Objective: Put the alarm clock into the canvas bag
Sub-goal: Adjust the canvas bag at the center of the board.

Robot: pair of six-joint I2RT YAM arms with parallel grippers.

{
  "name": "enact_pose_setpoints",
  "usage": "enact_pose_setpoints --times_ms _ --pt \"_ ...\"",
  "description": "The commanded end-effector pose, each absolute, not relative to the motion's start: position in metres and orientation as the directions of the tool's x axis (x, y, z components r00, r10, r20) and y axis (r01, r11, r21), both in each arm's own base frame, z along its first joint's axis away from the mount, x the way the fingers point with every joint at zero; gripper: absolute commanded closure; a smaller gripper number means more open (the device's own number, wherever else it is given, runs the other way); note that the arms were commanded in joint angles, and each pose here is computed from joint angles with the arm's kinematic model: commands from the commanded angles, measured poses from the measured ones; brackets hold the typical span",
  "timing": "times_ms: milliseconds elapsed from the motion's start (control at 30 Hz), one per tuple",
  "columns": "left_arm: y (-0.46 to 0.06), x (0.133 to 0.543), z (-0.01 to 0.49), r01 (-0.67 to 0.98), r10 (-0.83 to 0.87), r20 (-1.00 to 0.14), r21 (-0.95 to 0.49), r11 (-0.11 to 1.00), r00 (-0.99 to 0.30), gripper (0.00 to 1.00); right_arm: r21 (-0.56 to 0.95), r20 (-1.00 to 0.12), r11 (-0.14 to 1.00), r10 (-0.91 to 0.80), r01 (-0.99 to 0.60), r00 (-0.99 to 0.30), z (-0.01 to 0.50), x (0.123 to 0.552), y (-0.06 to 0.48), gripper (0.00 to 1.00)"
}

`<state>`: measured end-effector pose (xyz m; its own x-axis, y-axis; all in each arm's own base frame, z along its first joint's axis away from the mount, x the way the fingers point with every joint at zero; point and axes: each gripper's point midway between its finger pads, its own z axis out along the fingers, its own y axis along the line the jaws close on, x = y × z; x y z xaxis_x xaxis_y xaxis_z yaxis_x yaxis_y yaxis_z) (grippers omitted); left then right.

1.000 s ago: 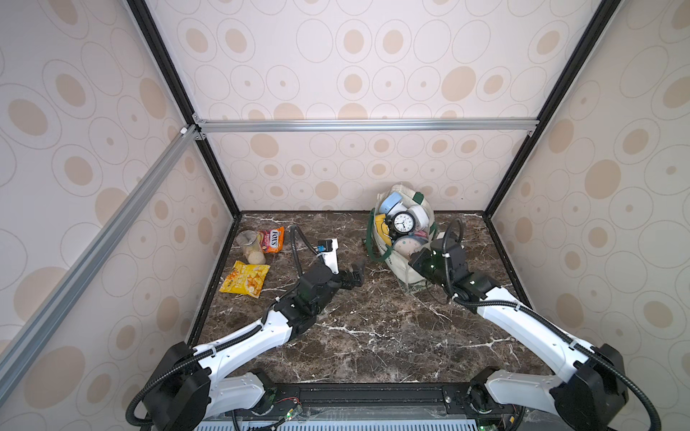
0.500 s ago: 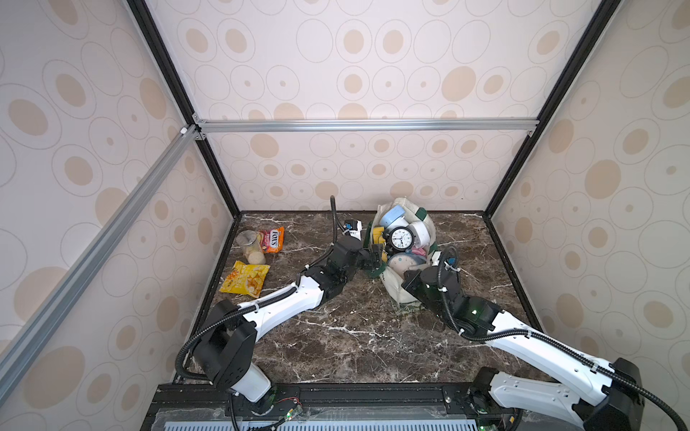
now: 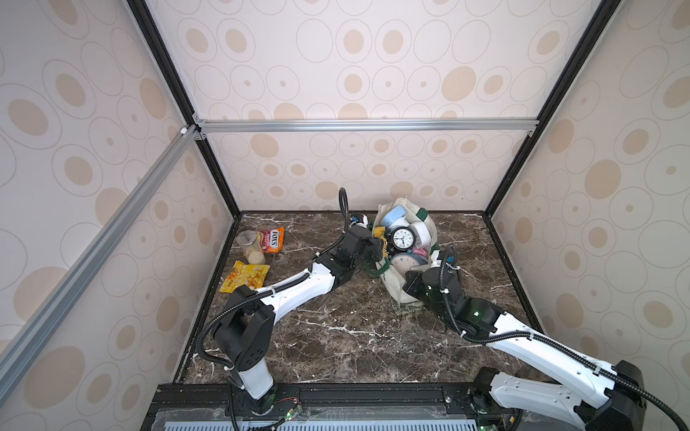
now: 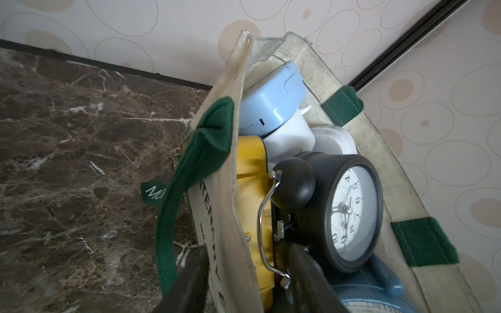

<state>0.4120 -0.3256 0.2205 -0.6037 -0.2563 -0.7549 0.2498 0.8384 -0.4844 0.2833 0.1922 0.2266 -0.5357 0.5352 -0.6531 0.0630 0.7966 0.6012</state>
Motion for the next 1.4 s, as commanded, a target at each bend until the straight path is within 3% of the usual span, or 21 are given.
enact_pose_setpoints --times_ms 0,133,233,367,700,1067,1367 --pt "-0.314 0.419 0.201 0.183 -0.257 -0.709 -0.480 0.858 -0.656 0.68 0.481 -0.749 0.876 0.418 0.012 -0.513 0.234 0.279 0.180 0.83" --pt "-0.313 0.420 0.205 0.209 -0.247 -0.712 -0.487 0.848 -0.658 1.00 0.288 -0.850 0.956 0.227 -0.058 -0.476 0.257 0.283 0.168 0.34" --pt "-0.305 0.421 0.207 0.227 -0.197 -0.735 -0.435 0.871 -0.649 1.00 0.158 -0.853 0.984 0.093 -0.083 -0.513 0.271 0.286 0.157 0.16" --pt "-0.300 0.417 0.208 0.276 -0.119 -0.747 -0.382 0.882 -0.653 1.00 0.141 -0.812 0.988 0.081 -0.059 -0.577 0.272 0.294 0.136 0.14" --pt "-0.250 0.409 0.226 0.263 -0.083 -0.785 -0.302 0.916 -0.614 1.00 0.170 -0.775 0.985 0.143 0.014 -0.616 0.267 0.339 0.111 0.20" --pt "-0.222 0.406 0.229 0.250 -0.075 -0.788 -0.282 0.926 -0.611 1.00 0.295 -0.728 0.955 0.234 0.013 -0.644 0.253 0.389 0.126 0.24" --pt "-0.214 0.408 0.232 0.246 -0.092 -0.788 -0.297 0.923 -0.608 1.00 0.340 -0.684 0.938 0.298 0.069 -0.666 0.227 0.412 0.117 0.39"
